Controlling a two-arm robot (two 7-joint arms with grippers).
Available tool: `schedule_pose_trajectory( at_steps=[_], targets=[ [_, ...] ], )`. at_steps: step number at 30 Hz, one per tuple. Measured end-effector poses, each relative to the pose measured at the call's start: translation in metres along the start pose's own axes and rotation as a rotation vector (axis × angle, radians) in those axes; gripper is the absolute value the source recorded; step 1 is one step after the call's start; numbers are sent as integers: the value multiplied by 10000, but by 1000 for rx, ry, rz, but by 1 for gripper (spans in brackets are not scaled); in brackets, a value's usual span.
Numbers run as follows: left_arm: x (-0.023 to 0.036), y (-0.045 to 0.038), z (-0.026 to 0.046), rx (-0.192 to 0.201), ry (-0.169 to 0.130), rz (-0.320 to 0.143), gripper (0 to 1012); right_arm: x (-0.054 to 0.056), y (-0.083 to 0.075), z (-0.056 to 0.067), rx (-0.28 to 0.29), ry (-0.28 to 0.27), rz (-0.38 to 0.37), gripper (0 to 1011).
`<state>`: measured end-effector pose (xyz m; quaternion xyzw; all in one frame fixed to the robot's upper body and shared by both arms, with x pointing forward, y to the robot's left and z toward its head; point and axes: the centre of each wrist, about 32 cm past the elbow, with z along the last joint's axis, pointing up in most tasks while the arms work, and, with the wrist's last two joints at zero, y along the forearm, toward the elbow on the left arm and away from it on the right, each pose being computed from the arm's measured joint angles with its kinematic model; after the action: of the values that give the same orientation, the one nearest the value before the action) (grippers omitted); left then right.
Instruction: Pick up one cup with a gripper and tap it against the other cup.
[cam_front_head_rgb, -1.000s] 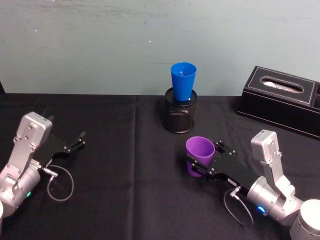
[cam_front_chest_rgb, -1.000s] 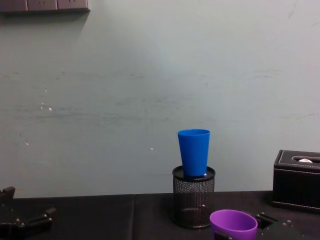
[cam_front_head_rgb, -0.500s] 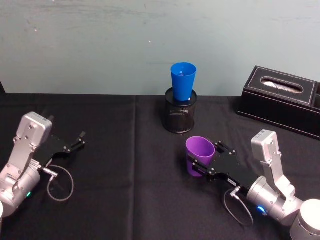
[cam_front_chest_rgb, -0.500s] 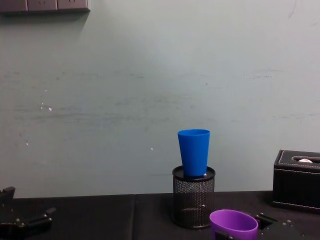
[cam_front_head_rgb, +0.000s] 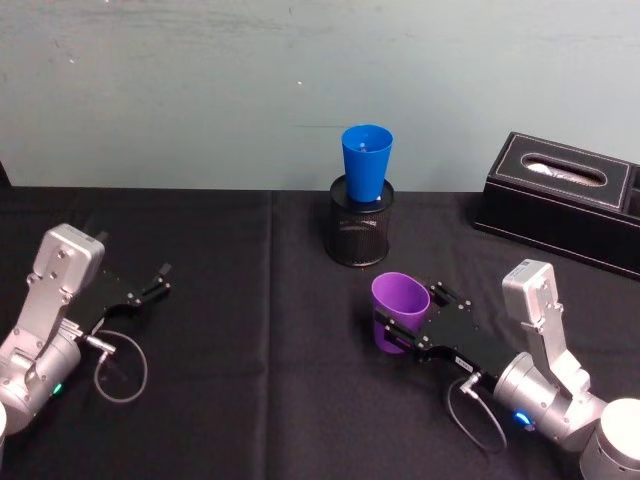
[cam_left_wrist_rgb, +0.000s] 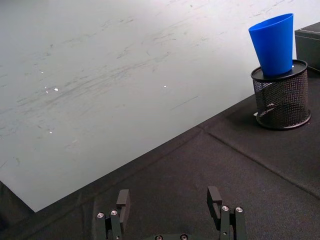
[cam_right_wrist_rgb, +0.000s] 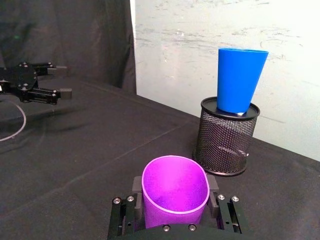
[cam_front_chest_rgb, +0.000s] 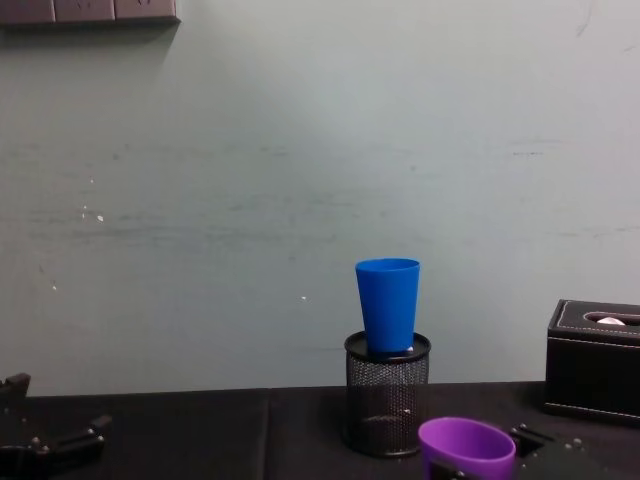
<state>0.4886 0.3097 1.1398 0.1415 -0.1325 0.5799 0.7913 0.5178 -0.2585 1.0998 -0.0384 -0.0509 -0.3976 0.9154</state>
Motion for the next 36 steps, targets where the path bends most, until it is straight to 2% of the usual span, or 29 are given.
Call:
schedule_pose_trajectory(
  at_steps=[6,10,19,24,32,36],
  targets=[
    [0,0,0,0,0,0,1012,-6,22,79,29,-3,20,738],
    [0,0,0,0,0,0,1011,-13,30,162,48,-26,14,738],
    [0,0,0,0,0,0,1011,-14,65,427,101,-72,-41,738],
    [0,0,0,0,0,0,1011,25,125,579,136,-66,-62,738],
    [0,0,0,0,0,0,1011,89,197,701,157,-53,-106,738],
    [0,0,0,0,0,0,1011,117,228,749,155,-68,-128,738]
  ],
)
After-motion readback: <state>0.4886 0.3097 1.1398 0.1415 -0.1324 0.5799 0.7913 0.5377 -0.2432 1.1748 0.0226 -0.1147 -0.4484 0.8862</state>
